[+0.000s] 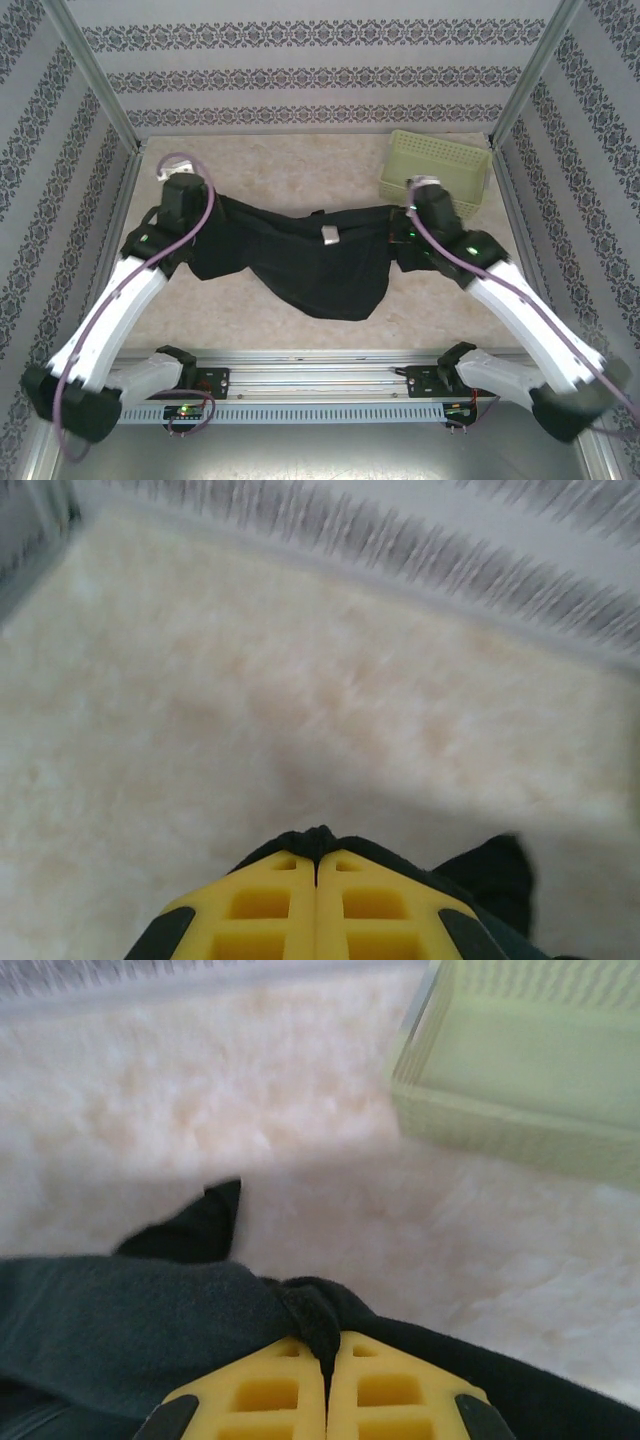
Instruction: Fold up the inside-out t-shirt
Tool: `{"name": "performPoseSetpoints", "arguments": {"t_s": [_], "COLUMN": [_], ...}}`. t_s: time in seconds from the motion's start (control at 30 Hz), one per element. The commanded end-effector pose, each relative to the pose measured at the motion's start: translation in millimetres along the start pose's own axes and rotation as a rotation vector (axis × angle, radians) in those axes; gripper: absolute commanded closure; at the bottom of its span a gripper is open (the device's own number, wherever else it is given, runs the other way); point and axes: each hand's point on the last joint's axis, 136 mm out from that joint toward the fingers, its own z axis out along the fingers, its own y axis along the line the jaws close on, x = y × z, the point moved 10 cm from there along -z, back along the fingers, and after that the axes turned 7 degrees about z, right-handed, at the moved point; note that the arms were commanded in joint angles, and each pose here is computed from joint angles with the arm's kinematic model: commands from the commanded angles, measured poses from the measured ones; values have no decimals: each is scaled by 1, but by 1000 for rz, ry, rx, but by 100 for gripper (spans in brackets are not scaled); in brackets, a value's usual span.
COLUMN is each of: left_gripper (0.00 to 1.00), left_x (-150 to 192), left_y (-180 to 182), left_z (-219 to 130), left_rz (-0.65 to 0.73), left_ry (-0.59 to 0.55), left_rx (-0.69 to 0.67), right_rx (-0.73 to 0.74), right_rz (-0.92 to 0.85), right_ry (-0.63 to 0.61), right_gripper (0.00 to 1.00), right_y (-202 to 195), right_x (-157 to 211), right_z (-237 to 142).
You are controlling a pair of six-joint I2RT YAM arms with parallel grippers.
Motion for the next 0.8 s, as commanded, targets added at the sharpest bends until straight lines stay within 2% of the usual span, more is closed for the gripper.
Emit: {"name": "performPoseSetpoints", "arguments": {"t_s": [0.0, 0.07, 0.13, 0.27, 0.37, 0.5, 0.63, 0.77], "left_gripper": [100, 100, 100, 100, 100, 100, 100, 100], "left_x": [35, 47, 48, 25, 4, -19, -40, -55], "left_y": [6, 7, 7, 10, 15, 21, 33, 40], "left_z": [45, 60, 60, 24, -19, -88, -162, -218], "left_rz": [-21, -38, -68, -100, -135, -171, -185, -196], "left_ry": [240, 284, 273, 117, -33, -261, -497, -683], "left_rx": [-17, -4, 43, 96, 146, 284, 376, 465], "right_rx": [9, 52, 84, 42, -23, -138, -359, -539], "right_rz": [9, -5, -17, -46, -63, -49, -47, -93], "right_ry": [136, 182, 185, 93, -20, -163, -307, -443], "right_gripper": [100, 100, 100, 100, 100, 100, 100, 100], "right_y": [4, 3, 1, 2, 4, 4, 10, 16], "right_x": [16, 22, 23, 9, -7, -26, -42, -49], "right_z": [49, 68, 74, 48, 12, -50, -129, -196]}}
